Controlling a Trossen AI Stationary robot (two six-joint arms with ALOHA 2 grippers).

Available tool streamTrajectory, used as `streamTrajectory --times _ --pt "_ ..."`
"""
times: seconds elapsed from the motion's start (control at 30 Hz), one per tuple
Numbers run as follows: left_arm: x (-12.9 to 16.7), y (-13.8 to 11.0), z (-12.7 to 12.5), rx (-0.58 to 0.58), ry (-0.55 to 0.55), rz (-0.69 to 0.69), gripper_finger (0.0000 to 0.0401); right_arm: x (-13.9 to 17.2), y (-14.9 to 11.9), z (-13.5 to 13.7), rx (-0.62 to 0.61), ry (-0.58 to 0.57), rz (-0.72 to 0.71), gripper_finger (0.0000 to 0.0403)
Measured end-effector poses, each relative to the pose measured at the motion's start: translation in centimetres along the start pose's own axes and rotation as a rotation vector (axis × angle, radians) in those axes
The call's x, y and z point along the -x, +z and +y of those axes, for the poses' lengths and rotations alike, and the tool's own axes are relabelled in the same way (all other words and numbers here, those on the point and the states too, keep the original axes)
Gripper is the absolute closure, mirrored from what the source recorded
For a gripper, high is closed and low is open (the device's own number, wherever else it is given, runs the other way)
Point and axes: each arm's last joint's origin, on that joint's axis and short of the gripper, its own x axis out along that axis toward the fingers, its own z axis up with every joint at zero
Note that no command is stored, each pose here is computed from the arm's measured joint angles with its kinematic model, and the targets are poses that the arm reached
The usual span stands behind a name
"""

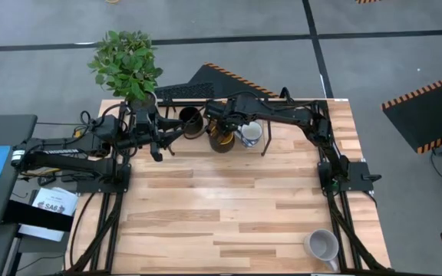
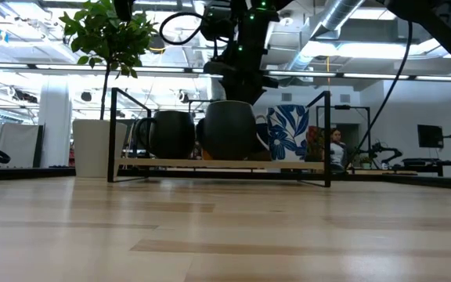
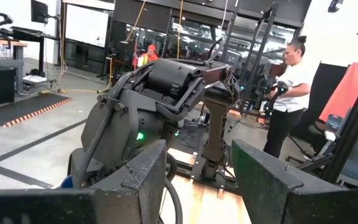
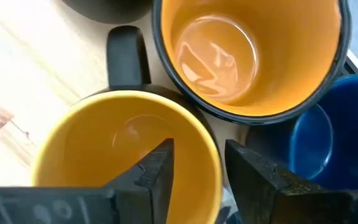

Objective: Place coffee mugs
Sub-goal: Put the black-yellow mug on the shelf, then put the white mug on the shelf

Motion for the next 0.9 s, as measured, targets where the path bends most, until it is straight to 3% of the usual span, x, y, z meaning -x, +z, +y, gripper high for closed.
streamTrajectory --times 0.4,0.73,0.9 --pt "0.0 -0.1 0.0 -0.001 0.001 0.006 0.0235 1.1 0.2 -0.5 0.016 0.001 -0.007 0.0227" --pt "0.0 -0.2 0.0 -0.003 0.004 0.019 0.0235 7.4 -0.4 -1.6 0.122 0.055 -0.125 0.0233" --pt "0.0 -0.3 0.1 -0.005 0.005 0.033 0.0235 11.0 -3.8 -0.6 0.240 0.106 -0.163 0.0233"
